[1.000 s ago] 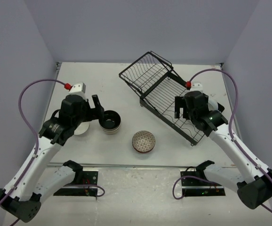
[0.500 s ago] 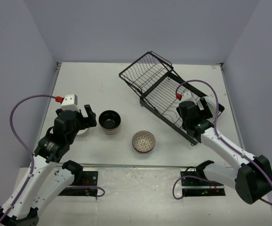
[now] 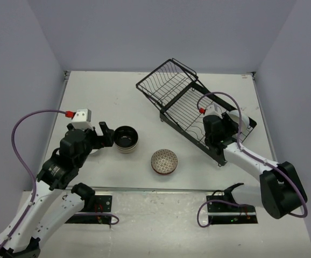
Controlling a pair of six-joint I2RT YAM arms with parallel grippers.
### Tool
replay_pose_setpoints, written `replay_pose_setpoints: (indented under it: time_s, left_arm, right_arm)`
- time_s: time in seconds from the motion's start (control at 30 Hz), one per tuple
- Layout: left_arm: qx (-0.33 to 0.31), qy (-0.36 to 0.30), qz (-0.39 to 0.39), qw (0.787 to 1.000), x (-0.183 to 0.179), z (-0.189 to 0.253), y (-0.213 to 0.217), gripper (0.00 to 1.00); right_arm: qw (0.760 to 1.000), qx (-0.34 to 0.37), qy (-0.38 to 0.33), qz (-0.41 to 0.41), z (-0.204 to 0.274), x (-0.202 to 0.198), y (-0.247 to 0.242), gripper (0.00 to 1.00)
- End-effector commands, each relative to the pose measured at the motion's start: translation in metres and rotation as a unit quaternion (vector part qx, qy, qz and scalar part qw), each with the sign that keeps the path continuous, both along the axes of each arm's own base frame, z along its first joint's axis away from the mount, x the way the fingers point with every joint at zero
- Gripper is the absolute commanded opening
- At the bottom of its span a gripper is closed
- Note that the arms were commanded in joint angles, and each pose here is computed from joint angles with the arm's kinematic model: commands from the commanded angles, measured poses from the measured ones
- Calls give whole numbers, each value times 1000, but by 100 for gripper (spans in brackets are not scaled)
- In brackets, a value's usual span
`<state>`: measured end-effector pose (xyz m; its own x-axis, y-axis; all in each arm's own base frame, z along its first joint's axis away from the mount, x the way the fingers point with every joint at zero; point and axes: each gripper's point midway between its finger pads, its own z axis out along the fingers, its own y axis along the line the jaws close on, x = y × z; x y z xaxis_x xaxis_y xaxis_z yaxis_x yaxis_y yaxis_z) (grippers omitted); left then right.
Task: Unload the bowls from the dish rack
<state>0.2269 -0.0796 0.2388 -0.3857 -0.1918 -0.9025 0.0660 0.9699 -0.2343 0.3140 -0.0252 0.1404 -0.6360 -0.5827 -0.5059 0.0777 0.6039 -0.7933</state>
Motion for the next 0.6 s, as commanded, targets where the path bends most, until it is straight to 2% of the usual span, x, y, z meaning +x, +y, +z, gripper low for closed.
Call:
replay_pose_setpoints:
  time_s: [0.0, 0.13, 0.27, 0.3, 0.5, 0.57]
  left_arm:
    - [1, -21, -5, 1000, 3, 8, -2, 100]
    - [0, -23, -2, 1000, 2, 9, -1, 100]
    - [0, -25, 1, 1000, 2, 11, 0, 100]
    - [1, -24, 2, 1000, 2, 10, 1, 100]
    - [3, -20, 3, 1000, 3, 8, 1, 100]
    - [5, -19, 3, 1000, 4, 8, 1, 100]
  right_arm:
    - [999, -4, -27, -16, 6, 7, -3, 52]
    - [1000, -4, -12, -15, -7, 10, -1, 45]
    - [1000, -2, -5, -14, -17, 11, 1, 30]
    - [1000, 1, -3, -14, -20, 11, 1, 23]
    - [1000, 10, -4, -24, -25, 9, 1, 9]
    - [999, 15, -13, -29, -22, 8, 0, 1]
